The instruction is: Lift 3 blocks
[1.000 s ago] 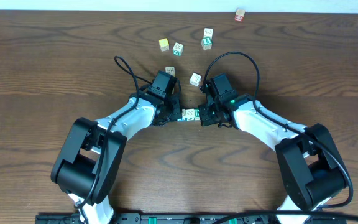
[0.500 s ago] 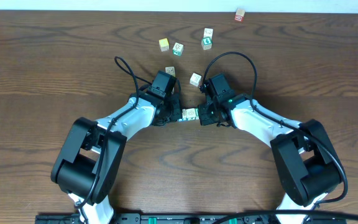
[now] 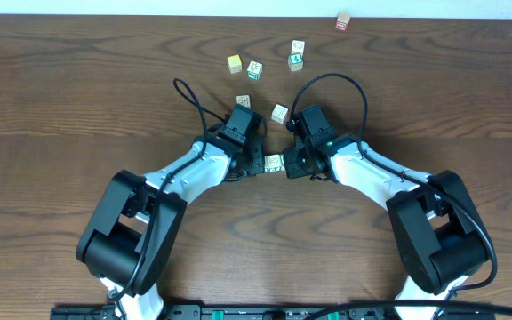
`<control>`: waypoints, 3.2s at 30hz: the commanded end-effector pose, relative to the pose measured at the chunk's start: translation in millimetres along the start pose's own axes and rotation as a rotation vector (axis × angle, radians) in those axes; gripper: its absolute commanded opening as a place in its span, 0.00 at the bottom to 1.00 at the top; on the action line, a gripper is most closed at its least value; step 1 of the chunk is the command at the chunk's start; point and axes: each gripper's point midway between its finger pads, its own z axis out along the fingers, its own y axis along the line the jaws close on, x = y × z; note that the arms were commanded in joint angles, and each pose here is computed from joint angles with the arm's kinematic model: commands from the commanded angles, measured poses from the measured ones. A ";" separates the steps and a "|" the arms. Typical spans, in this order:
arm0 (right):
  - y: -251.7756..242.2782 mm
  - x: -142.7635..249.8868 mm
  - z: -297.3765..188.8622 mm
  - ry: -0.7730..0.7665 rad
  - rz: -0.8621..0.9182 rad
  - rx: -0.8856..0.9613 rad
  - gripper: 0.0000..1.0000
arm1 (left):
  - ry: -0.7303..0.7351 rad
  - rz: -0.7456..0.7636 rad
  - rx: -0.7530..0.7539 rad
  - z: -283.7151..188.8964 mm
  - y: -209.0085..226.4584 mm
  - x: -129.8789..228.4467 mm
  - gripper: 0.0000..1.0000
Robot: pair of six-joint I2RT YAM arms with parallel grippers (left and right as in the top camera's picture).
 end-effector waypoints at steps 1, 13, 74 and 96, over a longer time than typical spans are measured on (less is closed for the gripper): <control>12.0 26.2 16.7 0.099 0.013 -0.061 0.01 | 0.080 0.020 0.028 13.0 -17.0 26.6 0.07; 37.0 28.5 11.4 0.131 0.041 -0.199 0.01 | 0.103 -0.109 0.088 12.0 -29.2 28.2 0.07; 60.9 27.5 -0.5 0.081 -0.033 -0.134 0.01 | 0.071 0.089 0.002 -7.0 -21.7 28.3 0.08; 63.5 27.5 -2.0 0.082 -0.020 -0.144 0.01 | 0.155 -0.029 0.067 -9.1 -33.0 44.1 0.07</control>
